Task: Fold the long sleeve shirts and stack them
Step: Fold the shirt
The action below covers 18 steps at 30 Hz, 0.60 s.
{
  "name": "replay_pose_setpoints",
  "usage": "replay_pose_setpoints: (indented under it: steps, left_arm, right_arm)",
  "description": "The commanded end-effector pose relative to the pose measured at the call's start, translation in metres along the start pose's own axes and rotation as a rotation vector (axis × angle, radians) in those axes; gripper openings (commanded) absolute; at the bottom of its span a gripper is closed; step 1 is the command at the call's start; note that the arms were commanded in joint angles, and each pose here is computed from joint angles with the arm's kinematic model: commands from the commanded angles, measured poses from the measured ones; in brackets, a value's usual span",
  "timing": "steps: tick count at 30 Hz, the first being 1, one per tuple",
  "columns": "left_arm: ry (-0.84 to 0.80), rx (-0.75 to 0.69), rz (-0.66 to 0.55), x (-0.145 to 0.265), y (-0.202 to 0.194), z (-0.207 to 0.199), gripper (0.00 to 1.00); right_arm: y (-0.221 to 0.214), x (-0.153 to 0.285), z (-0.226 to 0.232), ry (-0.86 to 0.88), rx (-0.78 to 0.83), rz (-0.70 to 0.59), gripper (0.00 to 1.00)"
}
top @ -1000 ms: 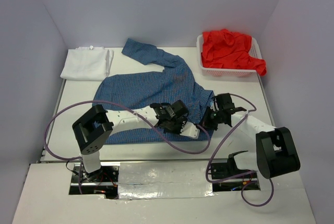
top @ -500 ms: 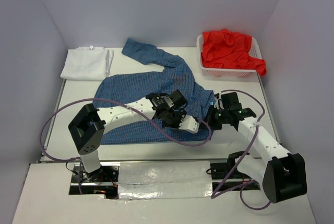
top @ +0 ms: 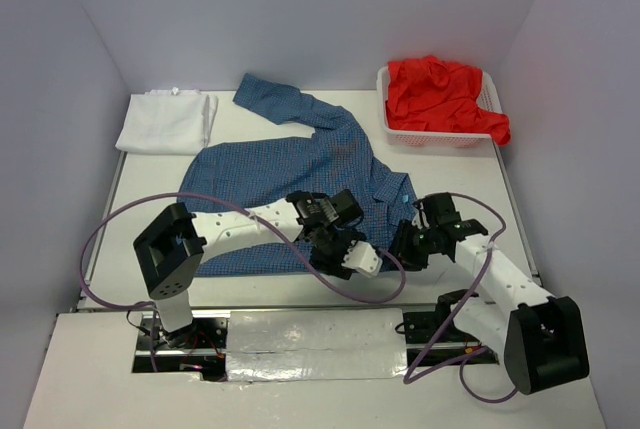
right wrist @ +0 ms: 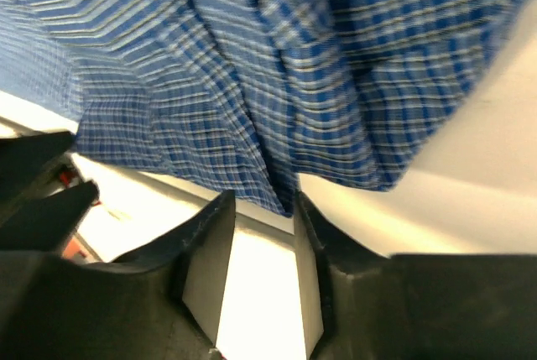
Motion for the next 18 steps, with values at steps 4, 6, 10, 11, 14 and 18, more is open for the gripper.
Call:
replay_pose_setpoints:
  steps: [4,6,10,11,14,18]
  left_arm:
    - [0.077,0.056,-0.001,0.019,0.002,0.009,0.96]
    - [0.107,0.137,-0.040,0.038,0.006,0.019,0.99]
    - [0.162,0.305,-0.121,0.079,0.005,0.039,0.99]
    - [0.180,0.341,-0.138,0.088,0.004,0.043,0.99]
    - [0.246,0.496,-0.169,0.112,-0.018,0.052,0.99]
    - [0.415,0.780,-0.163,0.142,-0.072,0.061,0.99]
  right_arm:
    - [0.021,0.016,0.005,-0.091,0.036,-0.117,0.47]
    - [0.031,0.029,0.011,-0.104,0.056,-0.202,0.55]
    - [0.047,0.051,0.013,-0.192,0.030,-0.384,0.99]
    - [0.049,0.056,0.014,-0.195,0.018,-0.435,1.00]
    - [0.049,0.056,0.015,-0.157,0.019,-0.479,1.00]
    - [0.041,0.044,0.008,-0.157,-0.043,-0.424,1.00]
Point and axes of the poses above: each gripper's point midway between its finger pads, its own x axis back along the fingers, its own z axis along the line the jaws close on, y = z × x, the point moved 7 cm from there along x, back along the fingers, and after that the axes turned 12 degrees about x, right-handed, at the moved point
